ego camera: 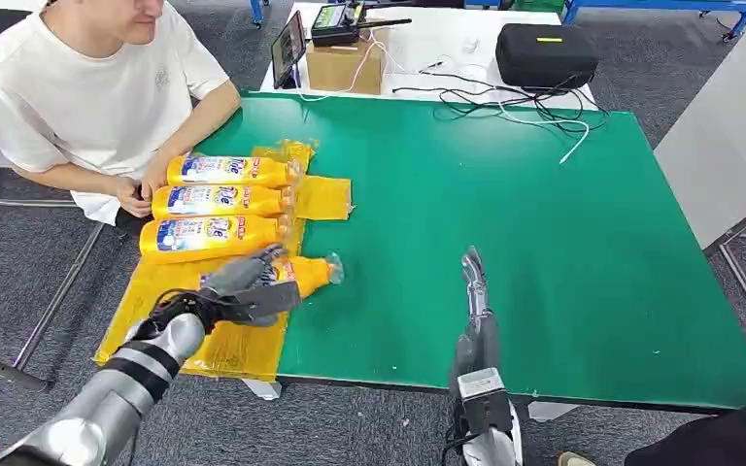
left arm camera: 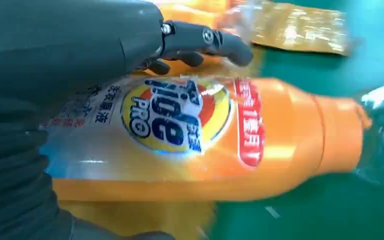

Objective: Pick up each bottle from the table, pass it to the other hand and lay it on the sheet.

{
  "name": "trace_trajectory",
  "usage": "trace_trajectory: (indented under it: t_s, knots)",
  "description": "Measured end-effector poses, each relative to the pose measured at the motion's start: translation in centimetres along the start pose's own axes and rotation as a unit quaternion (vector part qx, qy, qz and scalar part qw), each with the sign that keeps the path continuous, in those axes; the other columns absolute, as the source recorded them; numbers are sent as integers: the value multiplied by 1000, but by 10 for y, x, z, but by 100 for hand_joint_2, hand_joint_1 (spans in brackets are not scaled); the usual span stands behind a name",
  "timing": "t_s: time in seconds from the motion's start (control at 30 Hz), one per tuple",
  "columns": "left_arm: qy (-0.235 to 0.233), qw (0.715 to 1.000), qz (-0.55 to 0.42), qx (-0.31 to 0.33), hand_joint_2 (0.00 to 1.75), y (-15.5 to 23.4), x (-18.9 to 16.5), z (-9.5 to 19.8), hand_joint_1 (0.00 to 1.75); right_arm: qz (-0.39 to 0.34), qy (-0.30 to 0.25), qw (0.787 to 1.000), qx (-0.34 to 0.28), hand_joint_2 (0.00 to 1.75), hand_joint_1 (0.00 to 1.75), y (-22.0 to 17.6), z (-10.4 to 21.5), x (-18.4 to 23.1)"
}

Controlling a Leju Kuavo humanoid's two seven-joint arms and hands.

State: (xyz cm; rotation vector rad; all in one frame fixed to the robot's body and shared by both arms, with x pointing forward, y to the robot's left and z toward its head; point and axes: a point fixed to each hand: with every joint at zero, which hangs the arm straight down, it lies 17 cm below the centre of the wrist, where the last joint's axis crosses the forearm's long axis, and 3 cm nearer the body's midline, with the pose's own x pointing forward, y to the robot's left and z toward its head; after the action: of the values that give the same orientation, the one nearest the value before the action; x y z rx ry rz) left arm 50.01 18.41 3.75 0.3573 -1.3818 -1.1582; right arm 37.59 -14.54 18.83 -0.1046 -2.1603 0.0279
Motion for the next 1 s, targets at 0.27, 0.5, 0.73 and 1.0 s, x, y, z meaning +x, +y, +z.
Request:
trace_trajectory:
  t_s: [0.27, 0.5, 0.73, 1.0]
  knots:
    - [-169, 964, 162, 125, 175, 36, 102, 37, 0, 8, 1, 1000, 0, 0, 0, -2, 5, 0]
    - [-241, 924, 207, 211, 175, 73, 148, 71, 0, 12, 5, 1000, 3, 0, 0, -2, 10, -2]
    - [-288, 864, 265, 315, 175, 110, 174, 106, 0, 31, 4, 1000, 3, 0, 0, -2, 15, -2]
    - [-275, 725, 559, 292, 175, 100, 170, 135, 0, 36, -2, 998, -51, 0, 0, -31, 14, 9]
